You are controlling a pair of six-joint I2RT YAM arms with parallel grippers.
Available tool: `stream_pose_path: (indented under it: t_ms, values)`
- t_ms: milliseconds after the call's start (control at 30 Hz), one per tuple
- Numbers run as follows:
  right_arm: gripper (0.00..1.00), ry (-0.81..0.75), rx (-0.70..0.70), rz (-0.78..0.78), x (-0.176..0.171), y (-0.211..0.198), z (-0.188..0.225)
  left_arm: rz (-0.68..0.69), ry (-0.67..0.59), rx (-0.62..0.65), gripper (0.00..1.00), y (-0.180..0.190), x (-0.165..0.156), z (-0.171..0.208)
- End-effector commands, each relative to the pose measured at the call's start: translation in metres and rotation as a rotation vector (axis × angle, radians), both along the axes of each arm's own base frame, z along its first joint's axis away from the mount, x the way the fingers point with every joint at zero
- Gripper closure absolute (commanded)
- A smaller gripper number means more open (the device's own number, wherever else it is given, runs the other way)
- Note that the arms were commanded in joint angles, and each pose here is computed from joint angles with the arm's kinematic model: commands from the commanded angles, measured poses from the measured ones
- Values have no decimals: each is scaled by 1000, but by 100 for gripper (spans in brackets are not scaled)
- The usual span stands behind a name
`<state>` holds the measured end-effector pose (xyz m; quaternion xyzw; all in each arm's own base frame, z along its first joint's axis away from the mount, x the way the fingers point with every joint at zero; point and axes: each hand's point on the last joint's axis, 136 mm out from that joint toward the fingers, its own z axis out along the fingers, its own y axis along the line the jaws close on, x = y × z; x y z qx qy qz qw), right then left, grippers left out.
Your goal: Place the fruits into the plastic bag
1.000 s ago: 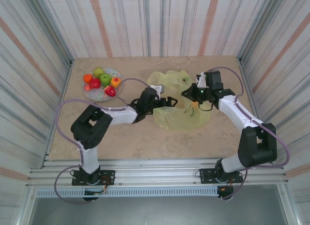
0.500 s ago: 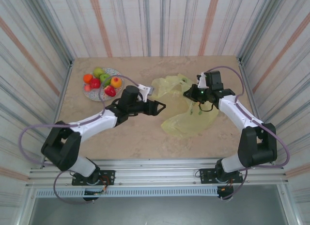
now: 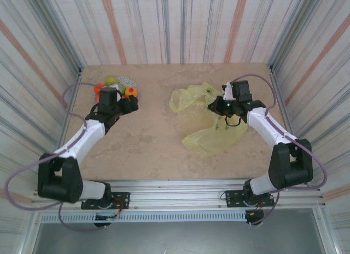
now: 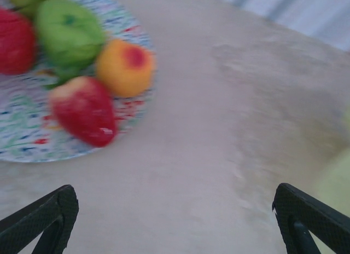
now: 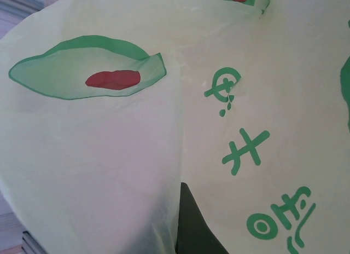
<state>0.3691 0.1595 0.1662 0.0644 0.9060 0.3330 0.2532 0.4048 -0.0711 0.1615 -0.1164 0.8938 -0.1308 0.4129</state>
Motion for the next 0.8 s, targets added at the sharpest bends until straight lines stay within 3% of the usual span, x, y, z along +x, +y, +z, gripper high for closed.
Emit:
stream_pose_path:
  t_ms: [0, 200, 467, 767]
  values:
    - [100, -2, -2, 16, 0, 1, -2, 116, 59, 48, 2, 31, 18, -15]
    - [100, 0, 0, 17, -1, 1, -3, 169, 160, 70, 4, 55, 47, -52]
    - [100, 1, 7, 11, 1, 1, -6, 122, 231, 53, 6, 48, 80, -82]
    - [100, 8, 9, 10, 1, 0, -9, 116, 290, 39, 14, 44, 87, -107]
